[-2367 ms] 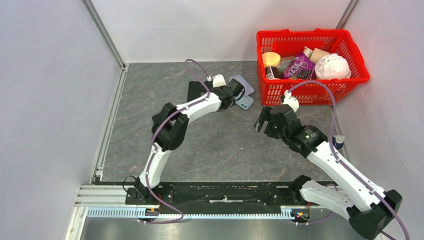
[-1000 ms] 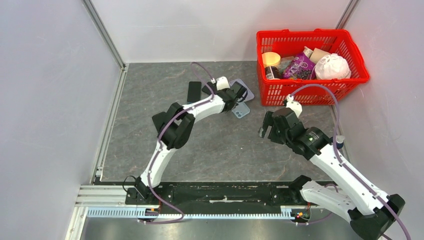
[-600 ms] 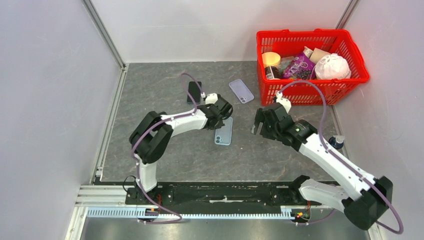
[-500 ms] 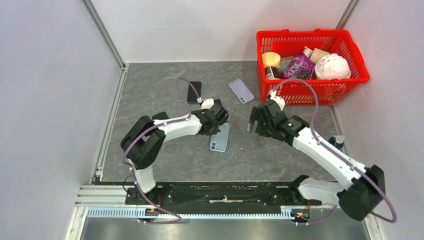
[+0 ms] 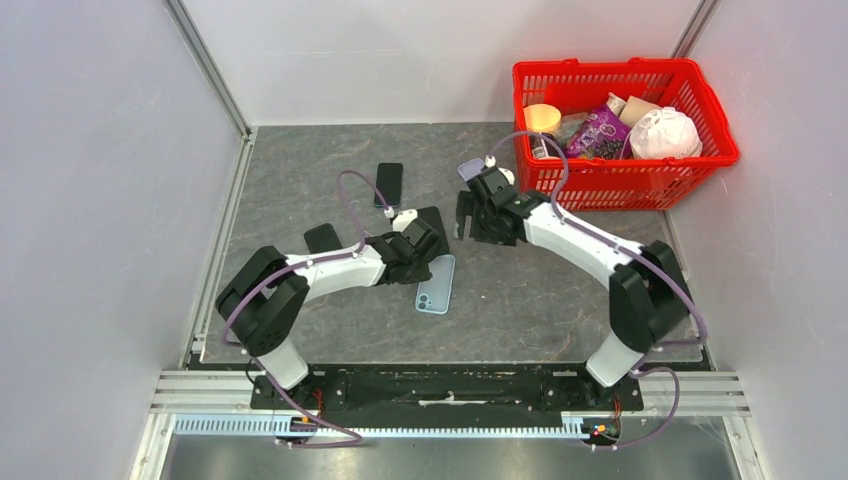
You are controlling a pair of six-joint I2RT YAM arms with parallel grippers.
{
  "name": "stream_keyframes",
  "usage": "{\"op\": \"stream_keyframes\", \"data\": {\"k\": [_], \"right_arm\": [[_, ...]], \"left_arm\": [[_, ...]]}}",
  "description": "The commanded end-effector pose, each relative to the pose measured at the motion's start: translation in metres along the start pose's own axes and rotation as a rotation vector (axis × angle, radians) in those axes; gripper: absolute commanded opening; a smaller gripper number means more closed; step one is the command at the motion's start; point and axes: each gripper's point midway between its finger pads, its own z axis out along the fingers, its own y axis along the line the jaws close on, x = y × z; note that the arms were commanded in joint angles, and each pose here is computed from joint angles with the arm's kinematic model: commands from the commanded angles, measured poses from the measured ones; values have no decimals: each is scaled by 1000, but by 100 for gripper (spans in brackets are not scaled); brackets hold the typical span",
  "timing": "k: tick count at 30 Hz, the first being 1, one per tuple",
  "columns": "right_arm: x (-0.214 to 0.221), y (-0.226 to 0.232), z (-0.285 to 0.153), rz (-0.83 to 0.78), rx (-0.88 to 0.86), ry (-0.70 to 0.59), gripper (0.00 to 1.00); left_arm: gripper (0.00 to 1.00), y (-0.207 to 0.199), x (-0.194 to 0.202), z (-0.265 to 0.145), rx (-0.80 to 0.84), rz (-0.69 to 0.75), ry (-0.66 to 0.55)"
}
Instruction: Put the phone into the phone case
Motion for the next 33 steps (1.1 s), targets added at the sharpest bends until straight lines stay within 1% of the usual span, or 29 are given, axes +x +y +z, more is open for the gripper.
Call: {"op": "stream_keyframes", "data": {"k": [1,4,8,10,14,21,33], "right_arm": [[-28,33,14,-40,-93,-12,97],[-31,44,32,-52,-120,27,97],[-31,53,51,-74,-138,66,97],[-29,55,62,-84,-135,81,97],[-21,67,74,-124,-191,134,97],[-17,72,89,-196,-199,156,97],[4,88,102,-321,-155,183,97]], "left_arm": [[46,-5,2,-17,63,9,2],[55,-2,-1,-27,76,3,-21],[57,12,-8,-36,41,-8,-66],[58,22,-10,-40,25,-20,-81],[59,41,-11,-46,12,-54,-90],[59,70,-11,-49,3,-104,-90],[59,76,-9,-45,10,-123,-81]]}}
